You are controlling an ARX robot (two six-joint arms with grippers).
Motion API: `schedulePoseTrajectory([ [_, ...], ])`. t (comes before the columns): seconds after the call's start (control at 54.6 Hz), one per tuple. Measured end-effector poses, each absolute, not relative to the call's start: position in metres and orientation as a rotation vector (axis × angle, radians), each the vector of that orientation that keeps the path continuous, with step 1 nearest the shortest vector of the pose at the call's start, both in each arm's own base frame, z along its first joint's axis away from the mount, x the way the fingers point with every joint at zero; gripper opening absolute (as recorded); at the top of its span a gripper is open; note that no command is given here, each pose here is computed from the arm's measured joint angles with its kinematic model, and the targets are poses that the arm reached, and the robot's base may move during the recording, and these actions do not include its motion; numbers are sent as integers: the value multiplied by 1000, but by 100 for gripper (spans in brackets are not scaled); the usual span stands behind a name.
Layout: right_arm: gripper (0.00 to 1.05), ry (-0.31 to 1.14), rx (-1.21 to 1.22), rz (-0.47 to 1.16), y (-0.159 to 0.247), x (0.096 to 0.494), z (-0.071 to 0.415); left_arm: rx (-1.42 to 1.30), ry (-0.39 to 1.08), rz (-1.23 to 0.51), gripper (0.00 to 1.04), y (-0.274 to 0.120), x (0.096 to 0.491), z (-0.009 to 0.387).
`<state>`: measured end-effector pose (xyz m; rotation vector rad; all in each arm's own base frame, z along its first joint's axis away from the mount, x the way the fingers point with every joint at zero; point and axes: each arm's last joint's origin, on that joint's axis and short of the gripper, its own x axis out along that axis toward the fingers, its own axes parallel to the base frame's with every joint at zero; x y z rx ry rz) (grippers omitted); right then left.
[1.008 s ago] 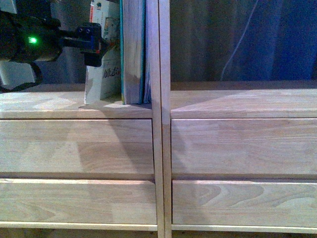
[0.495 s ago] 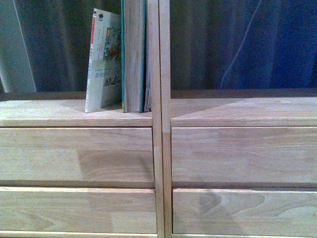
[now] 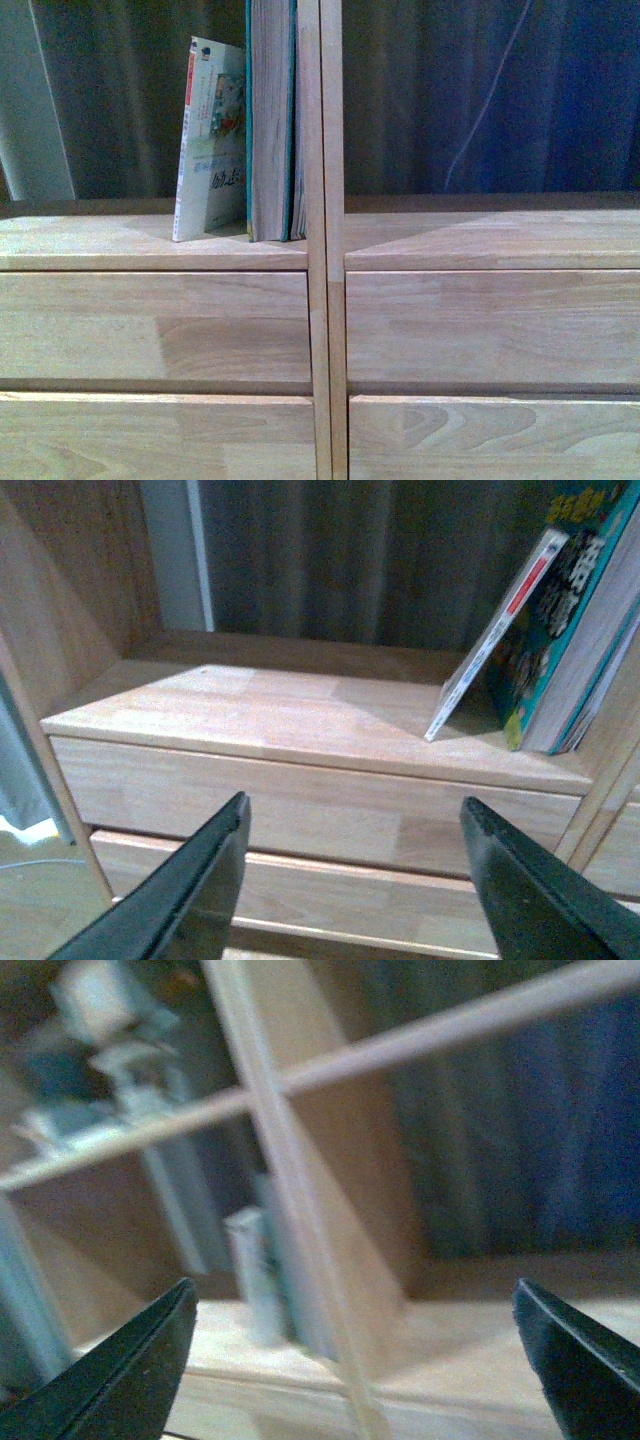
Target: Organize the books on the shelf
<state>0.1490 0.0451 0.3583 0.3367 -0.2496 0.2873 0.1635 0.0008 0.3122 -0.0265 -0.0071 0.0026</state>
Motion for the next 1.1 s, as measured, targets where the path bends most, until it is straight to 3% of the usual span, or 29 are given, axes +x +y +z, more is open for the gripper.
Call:
schedulePoseTrajectory([
  [0.073, 78, -59, 154, 50, 37, 144, 337, -18, -3, 3, 48, 1, 156, 287],
  [0.33, 35, 2, 24, 12, 21, 132, 270, -11, 4, 1, 4, 0, 140, 241],
  [0.495, 2, 7, 7, 5, 13, 125, 238, -10, 5, 2, 3, 0, 132, 219],
  [1.099, 3, 1, 6, 2, 0, 110, 186, -9, -2, 2, 3, 0, 113, 181],
])
